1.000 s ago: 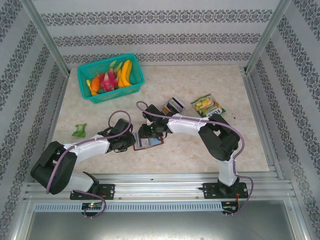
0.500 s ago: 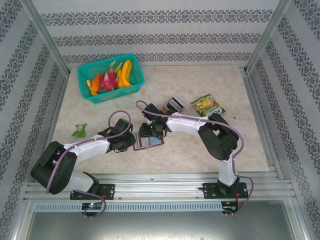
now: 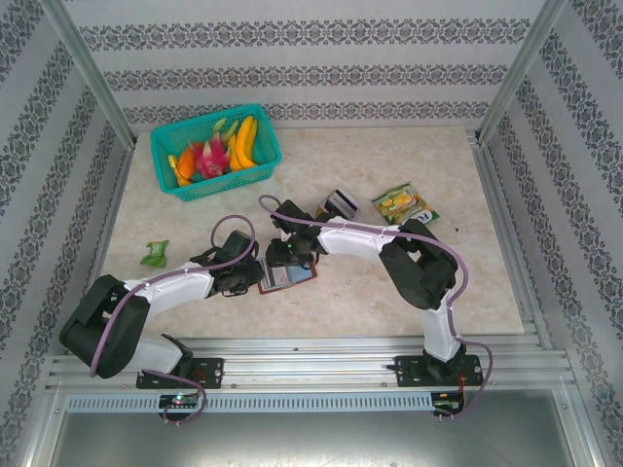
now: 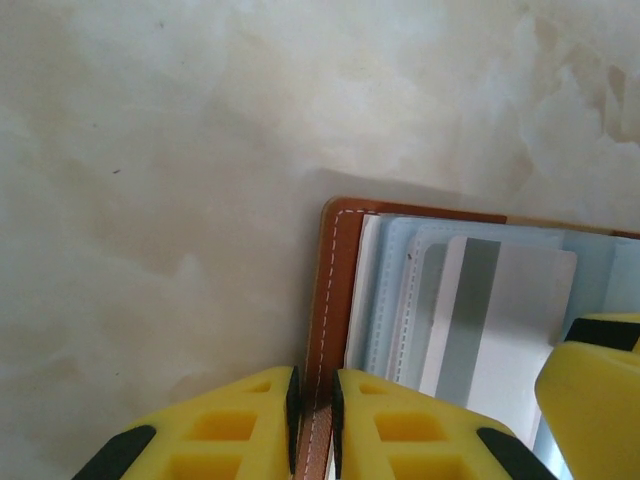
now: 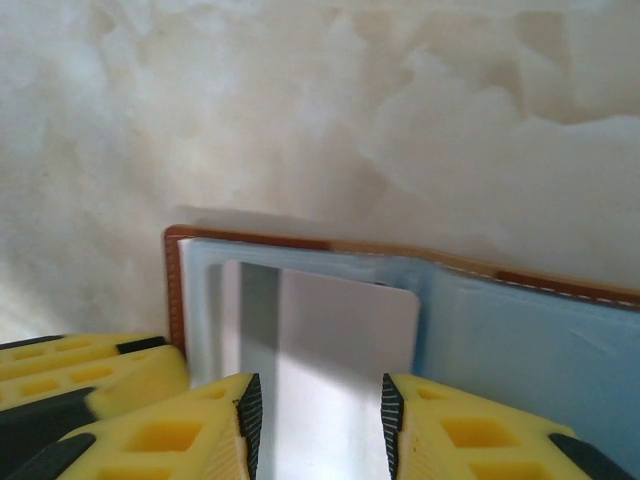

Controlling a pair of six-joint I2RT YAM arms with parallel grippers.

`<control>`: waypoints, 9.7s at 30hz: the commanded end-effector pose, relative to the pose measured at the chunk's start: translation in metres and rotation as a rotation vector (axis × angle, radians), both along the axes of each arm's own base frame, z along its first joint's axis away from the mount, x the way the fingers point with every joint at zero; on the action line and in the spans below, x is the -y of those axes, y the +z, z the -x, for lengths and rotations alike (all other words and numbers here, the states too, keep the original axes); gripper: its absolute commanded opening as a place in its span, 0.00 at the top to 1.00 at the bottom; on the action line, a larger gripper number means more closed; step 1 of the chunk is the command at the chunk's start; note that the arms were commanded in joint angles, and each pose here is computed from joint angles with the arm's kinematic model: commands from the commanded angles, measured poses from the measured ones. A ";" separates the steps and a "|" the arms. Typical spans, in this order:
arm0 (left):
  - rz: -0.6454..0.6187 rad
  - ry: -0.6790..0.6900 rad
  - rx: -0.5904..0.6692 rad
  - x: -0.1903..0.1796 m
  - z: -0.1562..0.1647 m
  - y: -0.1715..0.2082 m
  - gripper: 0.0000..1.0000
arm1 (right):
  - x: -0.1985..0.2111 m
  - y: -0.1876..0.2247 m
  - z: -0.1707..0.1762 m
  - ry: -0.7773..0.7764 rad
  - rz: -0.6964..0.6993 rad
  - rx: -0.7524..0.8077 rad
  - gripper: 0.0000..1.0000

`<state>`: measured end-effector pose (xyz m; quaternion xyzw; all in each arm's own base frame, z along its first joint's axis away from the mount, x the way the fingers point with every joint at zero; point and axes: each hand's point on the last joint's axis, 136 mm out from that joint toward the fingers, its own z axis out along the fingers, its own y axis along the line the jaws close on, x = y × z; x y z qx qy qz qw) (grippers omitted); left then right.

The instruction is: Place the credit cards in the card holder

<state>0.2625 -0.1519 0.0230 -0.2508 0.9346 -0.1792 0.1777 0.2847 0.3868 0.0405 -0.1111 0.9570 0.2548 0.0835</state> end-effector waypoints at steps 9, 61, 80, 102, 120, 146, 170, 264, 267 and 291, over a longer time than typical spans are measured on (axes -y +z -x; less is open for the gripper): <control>-0.001 -0.018 0.017 0.001 -0.003 0.000 0.81 | 0.002 0.005 0.000 0.010 0.034 0.023 0.62; 0.008 -0.027 0.008 0.005 -0.004 -0.003 0.82 | -0.014 0.008 0.006 0.051 0.034 0.028 0.61; -0.016 -0.018 0.019 -0.002 -0.003 0.001 0.82 | 0.026 0.066 -0.005 0.029 0.082 0.218 0.54; -0.012 -0.026 0.014 0.000 -0.003 0.000 0.83 | 0.079 0.013 -0.020 0.007 0.539 0.223 0.40; -0.015 -0.035 0.010 0.002 -0.005 0.001 0.83 | 0.073 0.007 -0.011 0.020 0.495 0.185 0.49; -0.015 -0.032 0.009 0.001 -0.005 0.001 0.83 | 0.086 -0.007 -0.010 0.033 0.613 0.208 0.37; -0.035 -0.031 0.049 -0.003 -0.007 0.016 0.70 | 0.110 -0.002 -0.008 -0.063 0.442 0.146 0.98; 0.442 -0.334 0.116 0.101 -0.053 0.040 0.63 | 0.096 -0.006 -0.004 -0.148 0.158 0.026 0.96; 0.448 -0.344 0.082 0.110 -0.055 0.029 0.65 | 0.096 0.003 -0.004 -0.163 0.104 0.035 0.95; 0.378 -0.258 0.013 0.101 -0.052 0.000 0.67 | 0.069 0.032 -0.004 -0.152 -0.084 0.008 0.92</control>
